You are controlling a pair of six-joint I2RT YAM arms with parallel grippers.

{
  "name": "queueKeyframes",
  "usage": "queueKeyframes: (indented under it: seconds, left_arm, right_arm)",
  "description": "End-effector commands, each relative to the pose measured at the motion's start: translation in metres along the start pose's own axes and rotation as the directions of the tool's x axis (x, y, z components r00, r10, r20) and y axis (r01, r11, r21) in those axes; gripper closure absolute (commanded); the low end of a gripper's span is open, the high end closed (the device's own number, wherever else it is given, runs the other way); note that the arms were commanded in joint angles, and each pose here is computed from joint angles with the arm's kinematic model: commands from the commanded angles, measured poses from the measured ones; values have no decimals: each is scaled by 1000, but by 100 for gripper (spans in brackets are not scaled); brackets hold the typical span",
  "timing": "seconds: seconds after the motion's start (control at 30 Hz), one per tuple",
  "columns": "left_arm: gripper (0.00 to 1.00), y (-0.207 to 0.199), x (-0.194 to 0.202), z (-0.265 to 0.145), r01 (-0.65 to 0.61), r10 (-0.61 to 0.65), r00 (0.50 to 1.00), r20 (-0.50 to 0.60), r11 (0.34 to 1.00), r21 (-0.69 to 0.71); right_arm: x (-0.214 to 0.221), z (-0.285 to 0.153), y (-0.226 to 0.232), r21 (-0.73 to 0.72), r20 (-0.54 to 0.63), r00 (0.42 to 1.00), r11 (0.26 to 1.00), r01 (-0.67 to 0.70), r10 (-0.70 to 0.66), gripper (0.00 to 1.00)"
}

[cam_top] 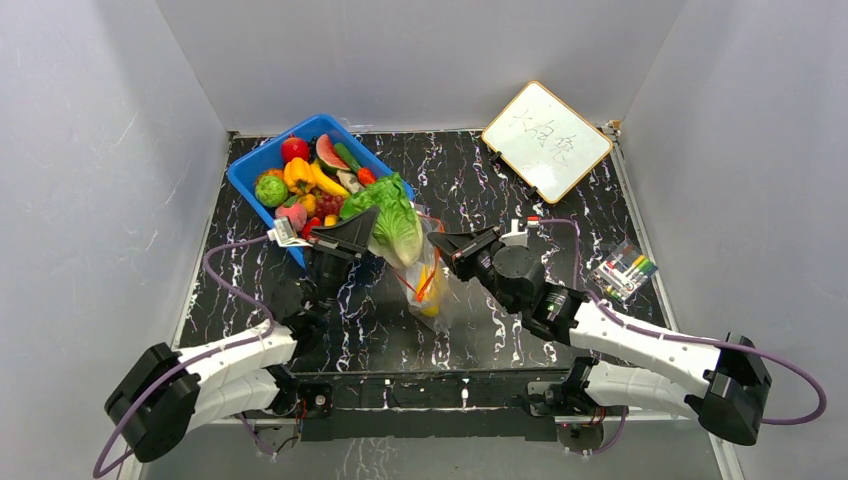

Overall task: Place the food in the zip-top bag and seal the zipper
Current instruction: Place the fake vegetable in the zipper food storage bag.

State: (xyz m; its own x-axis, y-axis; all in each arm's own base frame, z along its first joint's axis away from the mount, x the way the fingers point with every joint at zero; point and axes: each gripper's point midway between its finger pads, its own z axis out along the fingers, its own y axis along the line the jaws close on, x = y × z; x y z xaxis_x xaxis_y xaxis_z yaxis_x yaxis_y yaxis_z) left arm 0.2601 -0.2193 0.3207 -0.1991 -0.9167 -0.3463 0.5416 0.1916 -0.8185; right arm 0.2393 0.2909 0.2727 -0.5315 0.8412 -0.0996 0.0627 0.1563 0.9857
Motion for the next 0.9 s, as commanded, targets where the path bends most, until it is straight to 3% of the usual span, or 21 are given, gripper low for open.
queueKeyframes:
  seconds: [0.0,0.27,0.4,0.53,0.87]
  left_arm:
    - [100,-68,-50,5,103,-127,981,144,981,165]
    - [100,-60,-52,-4,151,-183,969,165,970,191]
    - [100,-56,-40,-11,50,-78,989,126,976,213]
    - [100,-53,-31,-17,85,-113,989,98,963,255]
    - [100,-60,-51,-26,133,-177,972,152,955,264]
  right_arm:
    - [-2,-6,56,-161,-27,983,969,-185,183,100]
    - [4,-2,81,-230,-77,967,939,-256,245,100]
    - [8,-2,84,-261,-119,945,909,-324,303,100]
    - [18,3,96,-278,-175,931,891,-360,321,100]
    - [10,8,94,-326,-131,935,876,-356,331,100]
